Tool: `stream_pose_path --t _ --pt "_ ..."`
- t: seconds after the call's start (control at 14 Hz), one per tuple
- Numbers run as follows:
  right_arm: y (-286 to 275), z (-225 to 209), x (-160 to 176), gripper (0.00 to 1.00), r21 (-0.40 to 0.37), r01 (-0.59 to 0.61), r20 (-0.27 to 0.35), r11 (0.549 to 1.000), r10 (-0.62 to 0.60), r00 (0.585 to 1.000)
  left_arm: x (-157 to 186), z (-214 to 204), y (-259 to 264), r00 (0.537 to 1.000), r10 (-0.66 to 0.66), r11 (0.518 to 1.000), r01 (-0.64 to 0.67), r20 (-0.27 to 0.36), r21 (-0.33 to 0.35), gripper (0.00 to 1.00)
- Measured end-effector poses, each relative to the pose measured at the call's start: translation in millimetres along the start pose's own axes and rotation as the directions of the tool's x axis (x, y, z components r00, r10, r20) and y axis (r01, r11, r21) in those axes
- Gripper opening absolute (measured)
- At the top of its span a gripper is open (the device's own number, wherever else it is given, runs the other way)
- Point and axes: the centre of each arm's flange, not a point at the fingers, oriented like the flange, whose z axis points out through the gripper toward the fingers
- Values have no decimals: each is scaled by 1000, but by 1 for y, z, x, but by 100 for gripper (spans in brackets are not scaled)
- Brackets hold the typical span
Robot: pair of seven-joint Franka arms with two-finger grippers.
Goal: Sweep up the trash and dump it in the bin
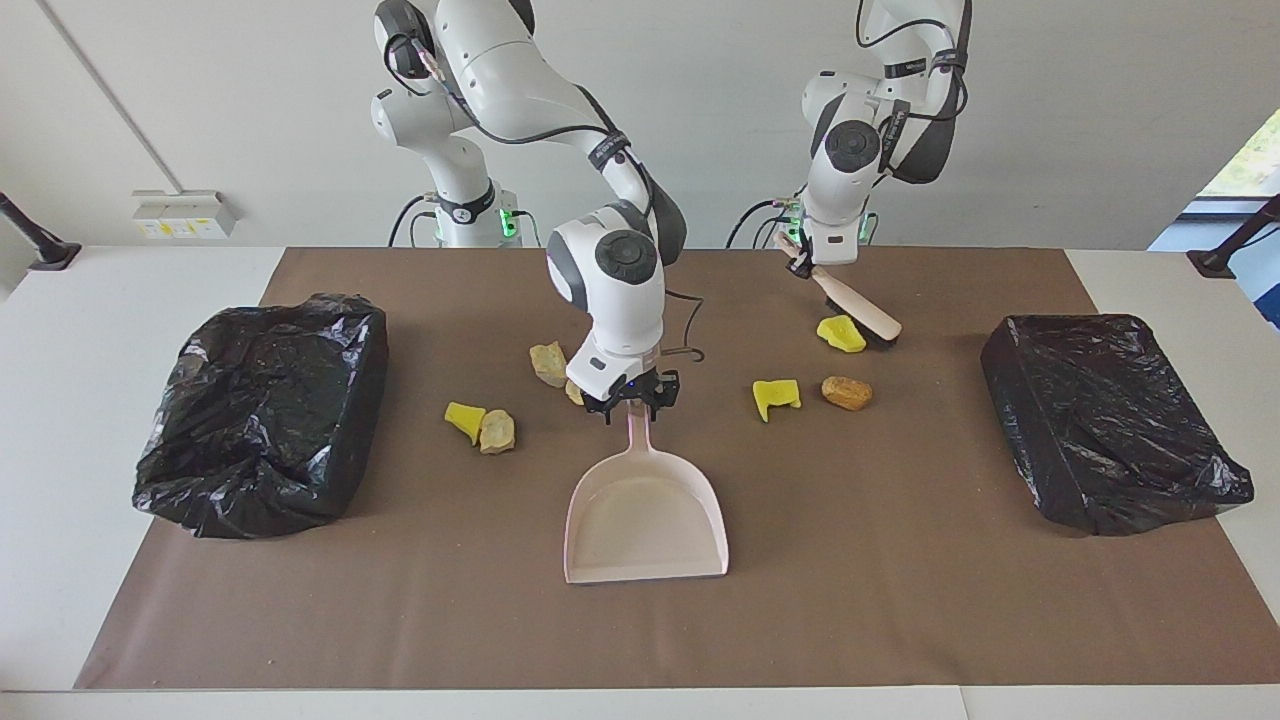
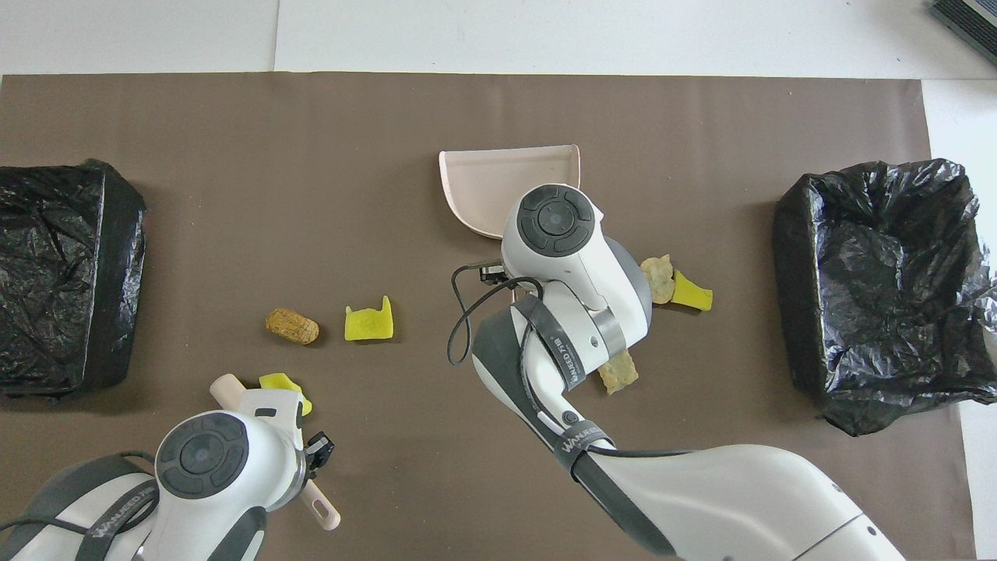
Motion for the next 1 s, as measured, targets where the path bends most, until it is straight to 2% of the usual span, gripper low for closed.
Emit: stream_pose_path --t 0.14,0.36,0.5,0.57,0.79,0.86,1.0 --pt "3 -4 4 33 4 9 -9 1000 -9 1000 9 -6 15 1000 26 999 -26 5 -32 26" --pt "11 -17 13 32 13 101 -40 995 -101 994 30 -9 27 992 124 990 -124 0 -59 26" --pt "20 -45 15 32 12 229 -68 973 -227 971 39 -8 25 970 243 968 -242 0 -59 26" --pt "27 -64 11 32 6 303 -60 953 -302 951 44 -7 23 957 290 955 -289 -1 -61 26" --pt "46 -109 -21 32 -4 517 -34 856 -516 856 55 -8 17 902 432 900 -431 -8 -66 26" --pt "49 -113 -32 32 -6 596 -29 803 -596 803 56 -8 17 884 468 881 -468 -10 -66 26" --pt "52 -107 -46 32 -1 763 -5 646 -763 646 56 -8 17 866 500 864 -500 -14 -67 26"
